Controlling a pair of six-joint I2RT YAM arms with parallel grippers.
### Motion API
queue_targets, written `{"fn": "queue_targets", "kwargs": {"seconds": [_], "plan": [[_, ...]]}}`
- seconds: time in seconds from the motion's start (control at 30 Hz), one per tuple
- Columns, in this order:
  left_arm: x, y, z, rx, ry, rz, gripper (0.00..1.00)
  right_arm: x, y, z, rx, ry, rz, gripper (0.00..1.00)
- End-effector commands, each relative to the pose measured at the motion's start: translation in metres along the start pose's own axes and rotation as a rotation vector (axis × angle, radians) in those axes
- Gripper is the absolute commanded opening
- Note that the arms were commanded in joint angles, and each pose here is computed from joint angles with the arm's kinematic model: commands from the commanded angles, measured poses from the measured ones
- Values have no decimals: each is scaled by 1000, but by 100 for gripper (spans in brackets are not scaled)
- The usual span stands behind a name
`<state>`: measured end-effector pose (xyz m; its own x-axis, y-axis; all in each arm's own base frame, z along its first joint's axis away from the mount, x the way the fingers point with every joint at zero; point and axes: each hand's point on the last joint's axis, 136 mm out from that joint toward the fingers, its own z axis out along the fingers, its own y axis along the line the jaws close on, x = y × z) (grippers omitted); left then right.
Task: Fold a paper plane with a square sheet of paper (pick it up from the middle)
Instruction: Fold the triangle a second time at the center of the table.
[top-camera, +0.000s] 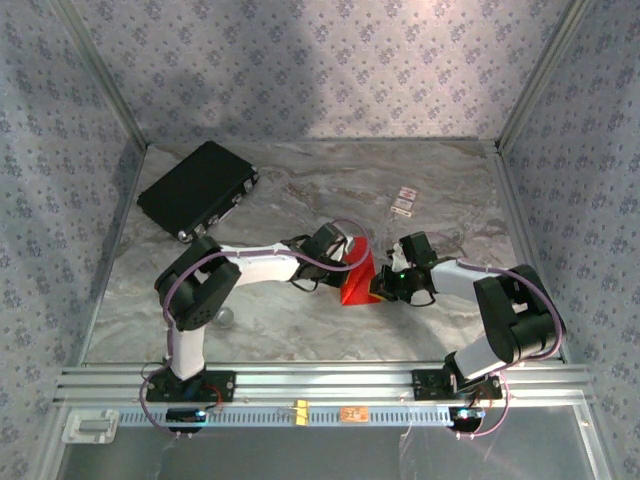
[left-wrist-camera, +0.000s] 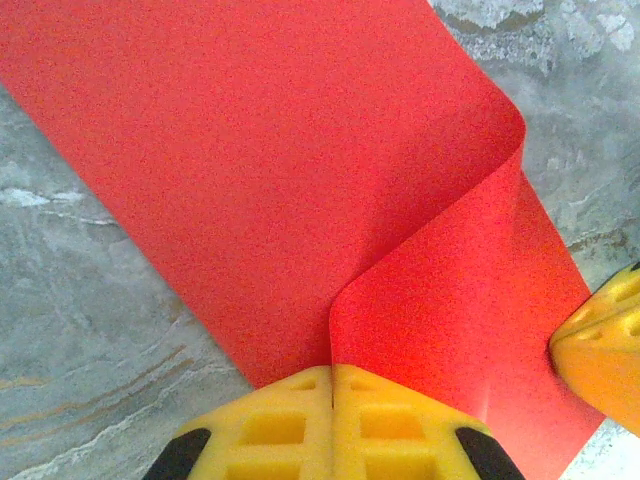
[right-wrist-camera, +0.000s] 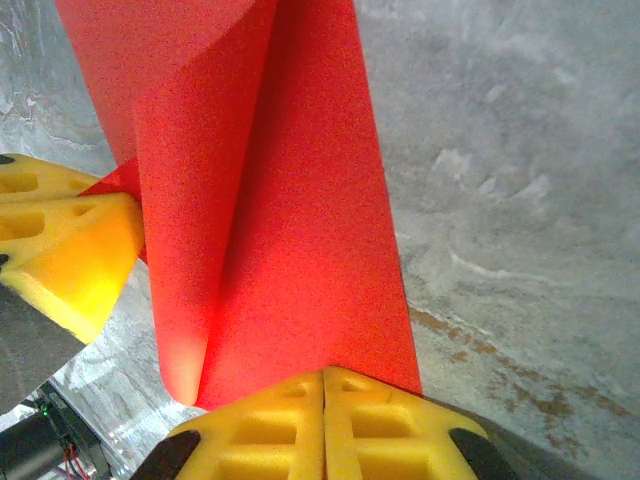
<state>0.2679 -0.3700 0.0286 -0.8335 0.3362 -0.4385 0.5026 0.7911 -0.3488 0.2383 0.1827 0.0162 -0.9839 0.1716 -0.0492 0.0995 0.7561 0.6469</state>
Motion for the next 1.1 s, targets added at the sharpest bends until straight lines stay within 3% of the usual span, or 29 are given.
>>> {"fn": "queue_targets", "kwargs": {"seconds": [0.0, 1.07], "plan": [[-9, -8, -10, 10, -26, 13, 0, 15, -24, 2, 89, 50, 59, 8], [-9, -12, -2, 39, -24, 18, 1, 16, -24, 3, 94, 54, 57, 8]]}}
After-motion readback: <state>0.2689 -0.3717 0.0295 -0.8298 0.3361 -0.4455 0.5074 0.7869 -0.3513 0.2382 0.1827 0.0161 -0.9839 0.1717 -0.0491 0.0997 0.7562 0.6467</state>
